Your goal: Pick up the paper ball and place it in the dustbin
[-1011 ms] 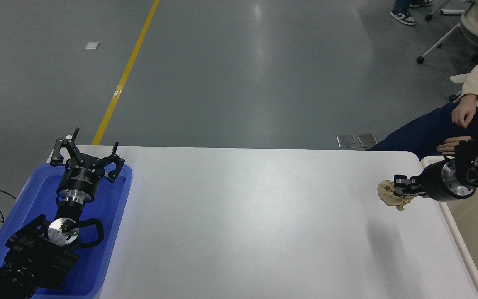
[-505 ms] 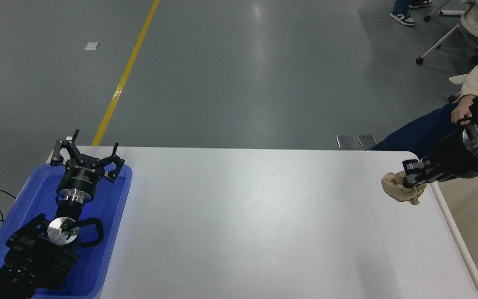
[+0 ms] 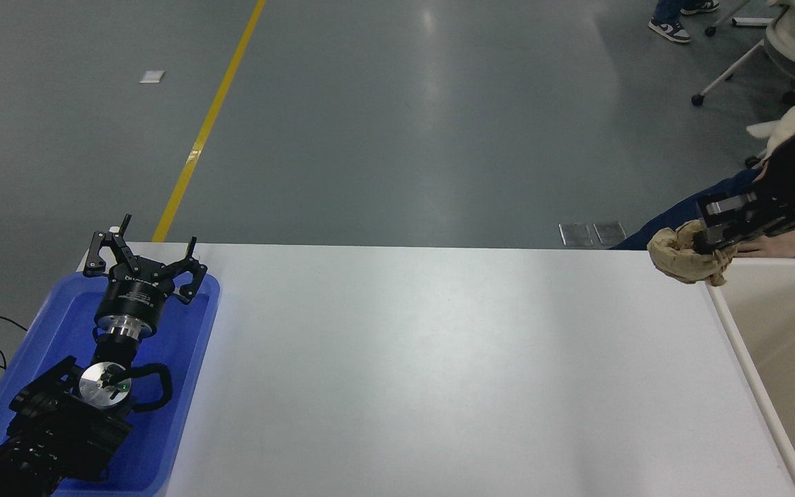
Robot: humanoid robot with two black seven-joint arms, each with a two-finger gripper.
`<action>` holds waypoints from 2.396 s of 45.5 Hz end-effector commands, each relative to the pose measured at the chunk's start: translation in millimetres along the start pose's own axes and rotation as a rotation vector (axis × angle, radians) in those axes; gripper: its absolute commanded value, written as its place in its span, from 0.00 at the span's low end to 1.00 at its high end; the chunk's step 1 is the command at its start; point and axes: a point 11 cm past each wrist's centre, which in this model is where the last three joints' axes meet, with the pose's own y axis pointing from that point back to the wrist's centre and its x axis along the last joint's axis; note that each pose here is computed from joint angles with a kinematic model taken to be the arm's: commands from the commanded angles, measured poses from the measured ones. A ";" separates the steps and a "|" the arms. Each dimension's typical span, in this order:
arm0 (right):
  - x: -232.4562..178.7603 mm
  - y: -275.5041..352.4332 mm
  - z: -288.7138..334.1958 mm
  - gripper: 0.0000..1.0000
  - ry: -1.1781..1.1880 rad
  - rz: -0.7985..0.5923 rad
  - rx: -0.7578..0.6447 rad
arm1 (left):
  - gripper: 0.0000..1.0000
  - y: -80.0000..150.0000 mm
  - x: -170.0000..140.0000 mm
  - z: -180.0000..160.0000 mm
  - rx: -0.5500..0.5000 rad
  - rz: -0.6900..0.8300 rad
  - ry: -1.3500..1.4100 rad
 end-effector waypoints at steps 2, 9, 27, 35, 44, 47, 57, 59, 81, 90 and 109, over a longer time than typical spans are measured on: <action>1.5 11.4 12.5 0.00 -0.031 0.030 -0.027 | 1.00 0.1 0.2 0.1 0.000 0.001 0.000; -6.8 3.8 47.8 0.00 -0.118 0.043 -0.070 | 1.00 -0.7 -0.8 0.2 -0.001 -0.002 0.001; -65.1 -55.5 180.6 0.00 -0.441 0.074 -0.206 | 1.00 0.1 0.2 0.2 -0.001 0.001 0.001; -91.7 -108.2 223.4 0.00 -0.506 0.101 -0.303 | 1.00 0.1 0.2 0.2 -0.001 0.001 0.001; -115.5 -151.7 262.5 0.00 -0.543 0.132 -0.402 | 1.00 0.1 0.2 0.2 -0.001 0.001 0.001; -130.5 -172.0 274.1 0.00 -0.550 0.141 -0.432 | 1.00 0.1 0.2 0.2 -0.001 0.001 0.001; -155.9 -216.7 296.0 0.00 -0.636 0.264 -0.458 | 1.00 0.1 0.2 0.2 -0.001 0.001 0.001; -163.0 -224.7 298.8 0.00 -0.653 0.273 -0.464 | 1.00 0.1 0.2 0.2 -0.001 0.001 0.001; -203.9 -287.0 300.9 0.00 -0.685 0.363 -0.557 | 1.00 0.1 0.2 0.2 -0.001 0.001 0.001; -214.4 -301.1 292.0 0.00 -0.663 0.428 -0.583 | 1.00 -0.5 -0.4 0.4 -0.002 0.000 0.001; -213.1 -301.6 291.2 0.00 -0.666 0.438 -0.582 | 1.00 0.1 0.2 0.2 -0.001 0.001 0.001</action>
